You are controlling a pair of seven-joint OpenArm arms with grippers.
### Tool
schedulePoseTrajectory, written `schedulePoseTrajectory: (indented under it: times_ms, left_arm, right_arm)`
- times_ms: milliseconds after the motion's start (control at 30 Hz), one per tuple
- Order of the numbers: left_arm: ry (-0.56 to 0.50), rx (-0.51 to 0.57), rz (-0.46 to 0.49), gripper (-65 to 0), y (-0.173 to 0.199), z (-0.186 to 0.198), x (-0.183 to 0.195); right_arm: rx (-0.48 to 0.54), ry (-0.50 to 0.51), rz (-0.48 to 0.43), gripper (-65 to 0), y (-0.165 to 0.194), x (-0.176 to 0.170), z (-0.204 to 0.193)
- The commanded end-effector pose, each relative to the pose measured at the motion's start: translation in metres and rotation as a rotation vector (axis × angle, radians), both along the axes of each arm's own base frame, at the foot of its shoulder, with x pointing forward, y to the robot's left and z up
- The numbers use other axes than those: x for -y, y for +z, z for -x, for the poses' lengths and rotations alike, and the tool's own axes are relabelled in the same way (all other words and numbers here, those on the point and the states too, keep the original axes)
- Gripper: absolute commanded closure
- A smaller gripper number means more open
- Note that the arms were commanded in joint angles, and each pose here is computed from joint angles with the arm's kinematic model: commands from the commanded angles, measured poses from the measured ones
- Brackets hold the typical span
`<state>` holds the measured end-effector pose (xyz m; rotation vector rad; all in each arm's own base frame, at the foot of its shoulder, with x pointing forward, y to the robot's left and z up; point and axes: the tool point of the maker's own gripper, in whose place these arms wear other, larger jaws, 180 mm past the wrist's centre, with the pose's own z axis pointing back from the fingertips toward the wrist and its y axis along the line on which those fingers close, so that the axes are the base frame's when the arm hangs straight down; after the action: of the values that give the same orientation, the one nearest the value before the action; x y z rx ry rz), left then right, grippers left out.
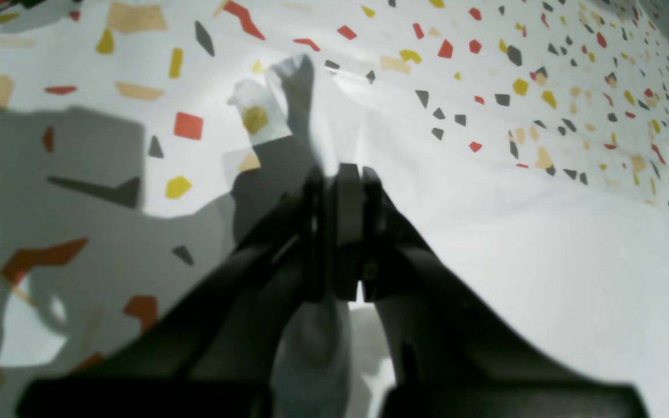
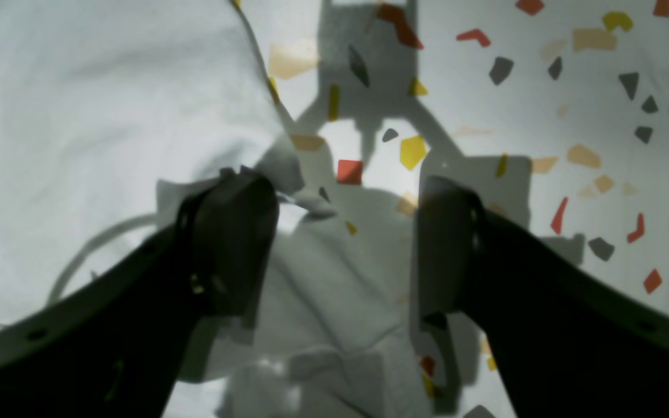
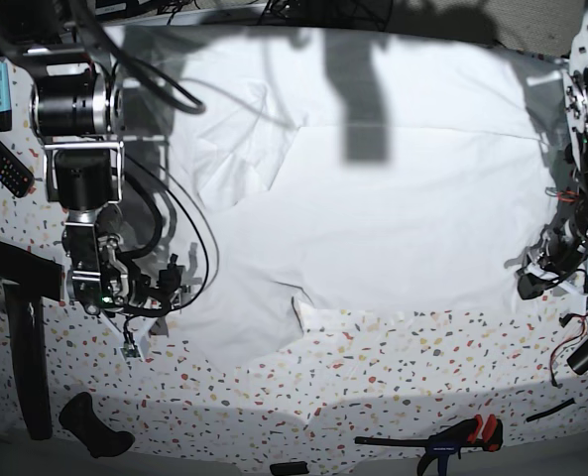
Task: Fold the T-shirt properly
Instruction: 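Lower the right gripper onto the shirt's side near the hem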
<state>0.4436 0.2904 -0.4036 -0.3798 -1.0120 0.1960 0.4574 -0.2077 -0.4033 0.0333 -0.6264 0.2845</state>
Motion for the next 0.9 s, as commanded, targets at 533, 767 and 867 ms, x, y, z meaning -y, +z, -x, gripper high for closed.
schedulePoseTrajectory:
  times_ms: [533, 767, 867]
  left_arm:
    - [0.010, 0.072, -0.002, 0.0, 0.025, -0.015, -0.009]
    - [-0.006, 0.039, -0.003, 0.0, 0.021, -0.013, -0.006]
    - [-0.048, -0.028, -0.002, 0.0, 0.017, -0.013, 0.002]
  right_arm:
    - [-0.124, 0.071, -0.167, -42.8, 0.002, -0.031, 0.018]
    - [-0.157, 0.074, -0.157, -4.3, -0.001, -0.031, 0.023]
    - [-0.091, 0.072, -0.166, 0.0, 0.010, -0.032, 0.009]
